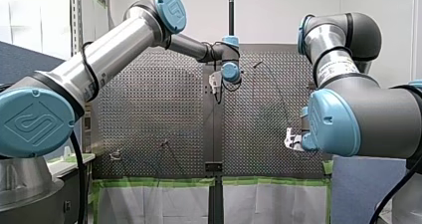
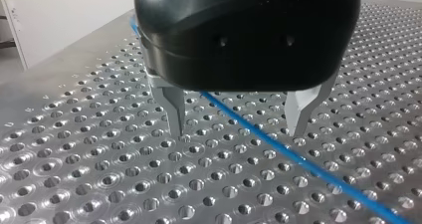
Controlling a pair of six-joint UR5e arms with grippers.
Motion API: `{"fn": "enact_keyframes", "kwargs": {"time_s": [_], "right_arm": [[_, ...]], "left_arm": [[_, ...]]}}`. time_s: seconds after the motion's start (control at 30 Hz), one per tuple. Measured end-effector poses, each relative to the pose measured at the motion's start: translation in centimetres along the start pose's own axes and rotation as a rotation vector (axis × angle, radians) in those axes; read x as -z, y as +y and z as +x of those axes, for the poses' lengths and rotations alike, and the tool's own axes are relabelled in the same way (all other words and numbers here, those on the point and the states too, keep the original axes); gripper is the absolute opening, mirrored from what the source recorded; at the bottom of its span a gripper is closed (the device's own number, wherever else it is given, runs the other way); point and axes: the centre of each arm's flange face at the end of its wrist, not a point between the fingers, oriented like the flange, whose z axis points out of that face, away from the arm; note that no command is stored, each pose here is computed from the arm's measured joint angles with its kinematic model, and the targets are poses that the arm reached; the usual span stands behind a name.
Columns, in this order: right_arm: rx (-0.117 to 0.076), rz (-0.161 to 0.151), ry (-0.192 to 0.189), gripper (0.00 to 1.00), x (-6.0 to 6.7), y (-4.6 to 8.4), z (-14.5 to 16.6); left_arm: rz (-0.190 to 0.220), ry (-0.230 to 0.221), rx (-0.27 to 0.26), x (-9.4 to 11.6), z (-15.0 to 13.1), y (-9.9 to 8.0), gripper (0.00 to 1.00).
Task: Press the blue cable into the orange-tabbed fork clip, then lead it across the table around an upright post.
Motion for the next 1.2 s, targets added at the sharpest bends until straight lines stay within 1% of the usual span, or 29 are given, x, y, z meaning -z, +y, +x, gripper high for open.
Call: {"fn": "enact_keyframes", "kwargs": {"time_s": [0.23,0.37,0.47,0.8,1.0,1.2], "right_arm": [[-0.012,-0.021,0.015,0.0,-0.6,1.6,-0.2],[-0.014,-0.027,0.022,0.0,-0.8,2.2,-0.4],[-0.017,-0.032,0.021,0.0,-1.0,2.6,-1.1],[-0.026,-0.052,-0.001,0.0,-1.6,4.1,-5.4],[-0.029,-0.059,-0.022,0.0,-1.7,4.8,-8.5],[-0.033,-0.065,-0.033,0.0,-2.0,5.3,-10.5]], "left_arm": [[0.0,-0.002,0.001,0.0,-0.1,0.0,0.99],[-0.003,-0.002,0.008,0.0,-0.1,0.1,0.99],[-0.004,-0.002,0.01,0.0,0.0,0.1,0.99],[-0.003,0.0,0.011,0.0,0.0,0.0,0.99],[-0.003,0.0,0.011,0.1,0.0,-0.1,0.99],[-0.005,0.0,0.011,0.1,0.0,-0.1,0.99]]}}
